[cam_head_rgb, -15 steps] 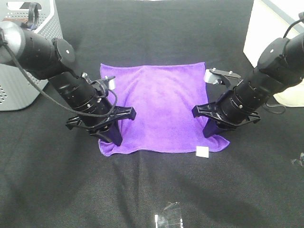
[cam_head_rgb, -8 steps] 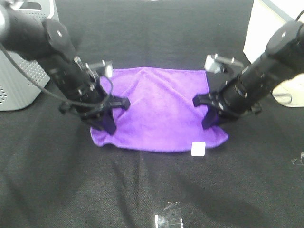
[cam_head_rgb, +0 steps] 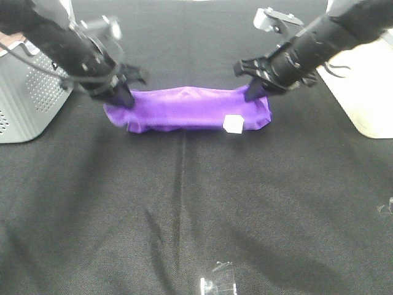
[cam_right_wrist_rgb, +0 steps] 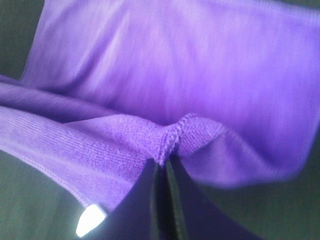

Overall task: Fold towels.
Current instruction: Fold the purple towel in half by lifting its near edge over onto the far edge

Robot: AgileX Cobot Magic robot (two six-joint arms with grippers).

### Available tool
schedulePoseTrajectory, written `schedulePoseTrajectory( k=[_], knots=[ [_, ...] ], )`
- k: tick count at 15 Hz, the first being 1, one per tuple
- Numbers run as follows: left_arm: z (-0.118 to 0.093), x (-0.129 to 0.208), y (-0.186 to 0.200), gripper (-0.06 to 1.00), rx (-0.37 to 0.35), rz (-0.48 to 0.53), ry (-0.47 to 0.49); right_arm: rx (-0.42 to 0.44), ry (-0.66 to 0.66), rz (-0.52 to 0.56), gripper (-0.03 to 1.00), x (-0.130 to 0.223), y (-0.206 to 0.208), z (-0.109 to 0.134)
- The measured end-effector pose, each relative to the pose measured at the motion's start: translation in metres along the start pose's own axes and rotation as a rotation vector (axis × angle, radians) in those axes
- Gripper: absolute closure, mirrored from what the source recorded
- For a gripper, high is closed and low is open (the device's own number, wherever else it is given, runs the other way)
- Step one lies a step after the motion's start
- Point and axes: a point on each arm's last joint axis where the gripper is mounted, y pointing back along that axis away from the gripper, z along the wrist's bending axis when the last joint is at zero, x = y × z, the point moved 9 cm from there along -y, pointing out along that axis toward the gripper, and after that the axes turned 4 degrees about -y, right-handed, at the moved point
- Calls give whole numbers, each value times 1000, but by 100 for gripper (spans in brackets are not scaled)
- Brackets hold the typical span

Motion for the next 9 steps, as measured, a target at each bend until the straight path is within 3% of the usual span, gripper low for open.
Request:
schedulePoseTrajectory(
  k=[6, 9],
  knots=[
    [12, -47, -36, 93, -20, -127, -39, 21, 34, -73, 94, -53, -40, -21],
    [18, -49, -66, 93, -8, -123, -19, 50, 15, -88, 94, -67, -50, -56]
  ],
)
